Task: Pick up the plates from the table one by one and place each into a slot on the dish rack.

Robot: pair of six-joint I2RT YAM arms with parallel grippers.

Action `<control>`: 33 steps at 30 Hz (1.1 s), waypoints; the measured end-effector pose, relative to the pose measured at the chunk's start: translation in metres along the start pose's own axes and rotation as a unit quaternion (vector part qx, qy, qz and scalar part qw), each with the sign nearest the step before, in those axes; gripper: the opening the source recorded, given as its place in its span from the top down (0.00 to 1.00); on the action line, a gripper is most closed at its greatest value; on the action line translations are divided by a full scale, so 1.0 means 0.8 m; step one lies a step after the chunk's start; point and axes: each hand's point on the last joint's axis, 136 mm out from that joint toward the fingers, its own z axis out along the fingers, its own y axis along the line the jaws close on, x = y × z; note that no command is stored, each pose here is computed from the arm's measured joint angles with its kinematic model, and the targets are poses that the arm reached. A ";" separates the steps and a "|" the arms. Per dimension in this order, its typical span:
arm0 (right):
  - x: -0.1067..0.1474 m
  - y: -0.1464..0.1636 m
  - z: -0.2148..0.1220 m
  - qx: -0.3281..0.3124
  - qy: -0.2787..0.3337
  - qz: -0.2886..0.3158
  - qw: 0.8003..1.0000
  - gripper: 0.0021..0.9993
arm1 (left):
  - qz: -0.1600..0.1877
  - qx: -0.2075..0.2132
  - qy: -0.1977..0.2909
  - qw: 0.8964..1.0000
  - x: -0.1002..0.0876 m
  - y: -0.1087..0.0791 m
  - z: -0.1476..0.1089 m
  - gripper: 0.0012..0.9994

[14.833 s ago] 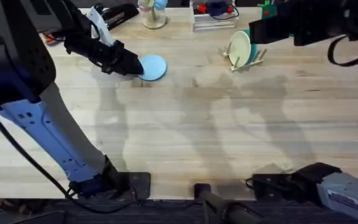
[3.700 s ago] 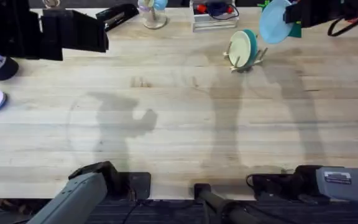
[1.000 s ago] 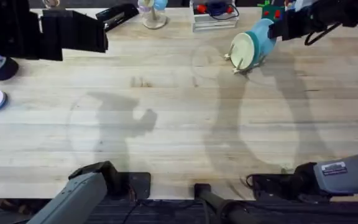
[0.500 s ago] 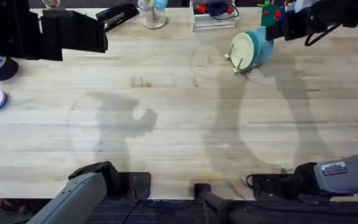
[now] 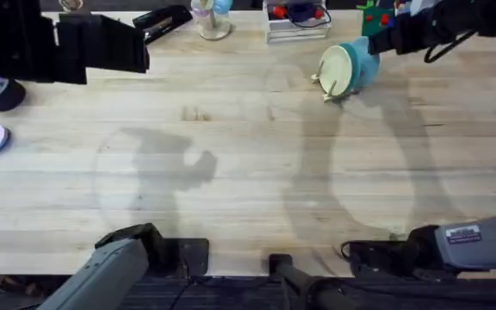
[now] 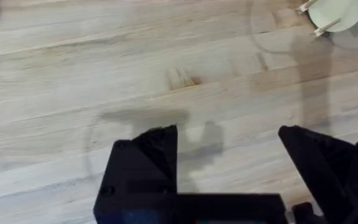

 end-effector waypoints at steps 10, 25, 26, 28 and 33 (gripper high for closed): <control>-0.010 0.018 -0.104 0.013 -0.047 -0.007 0.999 0.23 | 0.000 0.000 0.000 1.000 0.000 0.000 0.000 0.01; 0.030 0.053 -0.229 0.018 -0.082 0.040 0.996 0.00 | 0.000 0.000 0.000 1.000 0.000 0.000 0.000 0.01; 0.032 0.055 -0.236 0.018 -0.087 0.046 0.995 0.00 | 0.000 0.000 0.000 1.000 0.000 0.000 0.000 0.01; 0.034 0.058 -0.250 0.019 -0.099 0.062 0.993 0.00 | 0.000 0.000 0.000 1.000 0.000 0.000 0.000 0.01; 0.046 0.067 -0.276 0.018 -0.117 0.090 0.989 0.00 | 0.000 0.000 0.000 1.000 0.000 0.000 0.000 0.01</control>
